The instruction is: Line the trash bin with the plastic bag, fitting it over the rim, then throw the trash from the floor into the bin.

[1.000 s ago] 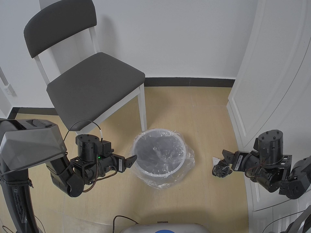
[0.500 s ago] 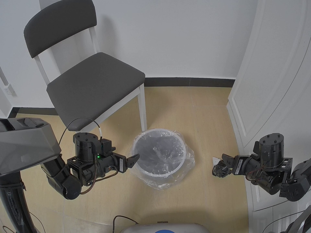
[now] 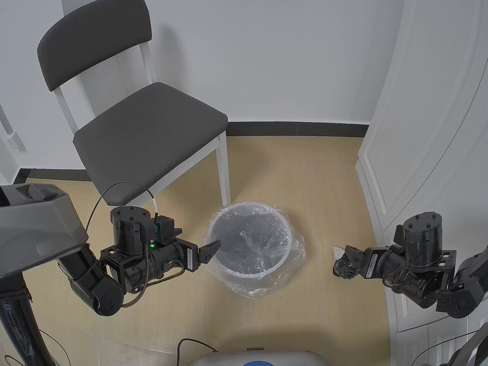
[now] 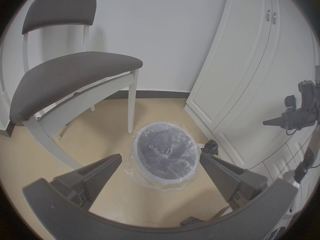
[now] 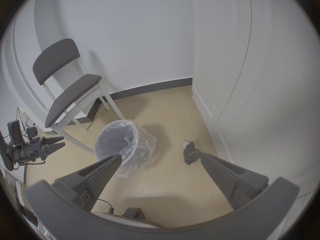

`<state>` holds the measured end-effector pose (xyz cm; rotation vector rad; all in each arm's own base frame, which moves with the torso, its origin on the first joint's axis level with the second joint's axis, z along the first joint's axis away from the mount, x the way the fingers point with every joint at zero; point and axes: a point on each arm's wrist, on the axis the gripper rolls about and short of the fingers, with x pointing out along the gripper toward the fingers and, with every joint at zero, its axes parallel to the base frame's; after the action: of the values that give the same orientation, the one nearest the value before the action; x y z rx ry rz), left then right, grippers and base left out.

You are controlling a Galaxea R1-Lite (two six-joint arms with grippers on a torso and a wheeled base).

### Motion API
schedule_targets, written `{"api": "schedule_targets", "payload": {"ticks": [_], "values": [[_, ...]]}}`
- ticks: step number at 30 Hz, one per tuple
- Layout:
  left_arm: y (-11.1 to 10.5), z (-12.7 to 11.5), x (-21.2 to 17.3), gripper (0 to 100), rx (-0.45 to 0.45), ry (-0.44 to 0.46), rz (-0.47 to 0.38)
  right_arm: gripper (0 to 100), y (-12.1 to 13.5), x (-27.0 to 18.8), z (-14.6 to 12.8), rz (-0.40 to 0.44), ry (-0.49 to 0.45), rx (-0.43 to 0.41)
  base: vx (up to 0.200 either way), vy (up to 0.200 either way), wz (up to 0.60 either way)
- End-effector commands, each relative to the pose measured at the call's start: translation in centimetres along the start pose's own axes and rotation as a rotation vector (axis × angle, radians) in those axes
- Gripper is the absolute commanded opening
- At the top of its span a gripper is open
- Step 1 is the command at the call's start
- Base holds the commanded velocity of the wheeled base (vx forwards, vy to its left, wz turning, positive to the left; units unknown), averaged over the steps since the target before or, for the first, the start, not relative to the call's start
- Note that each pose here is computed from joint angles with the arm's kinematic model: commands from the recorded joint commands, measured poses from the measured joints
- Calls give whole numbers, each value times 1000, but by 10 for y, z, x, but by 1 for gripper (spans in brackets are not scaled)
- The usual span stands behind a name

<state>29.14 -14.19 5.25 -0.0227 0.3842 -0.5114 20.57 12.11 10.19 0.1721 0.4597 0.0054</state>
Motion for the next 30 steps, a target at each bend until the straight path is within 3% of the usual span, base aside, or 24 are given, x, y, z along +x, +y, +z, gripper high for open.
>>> {"api": "schedule_targets", "payload": {"ticks": [1, 30], "values": [[-1, 2, -2, 100, 1, -6, -1, 100, 1, 2, -3, -2, 13, -9, 0, 0, 0], [-5, 1, -2, 100, 5, -3, -13, 100, 5, 0, -7, 10, 20, -22, 0, 0, 0]]}}
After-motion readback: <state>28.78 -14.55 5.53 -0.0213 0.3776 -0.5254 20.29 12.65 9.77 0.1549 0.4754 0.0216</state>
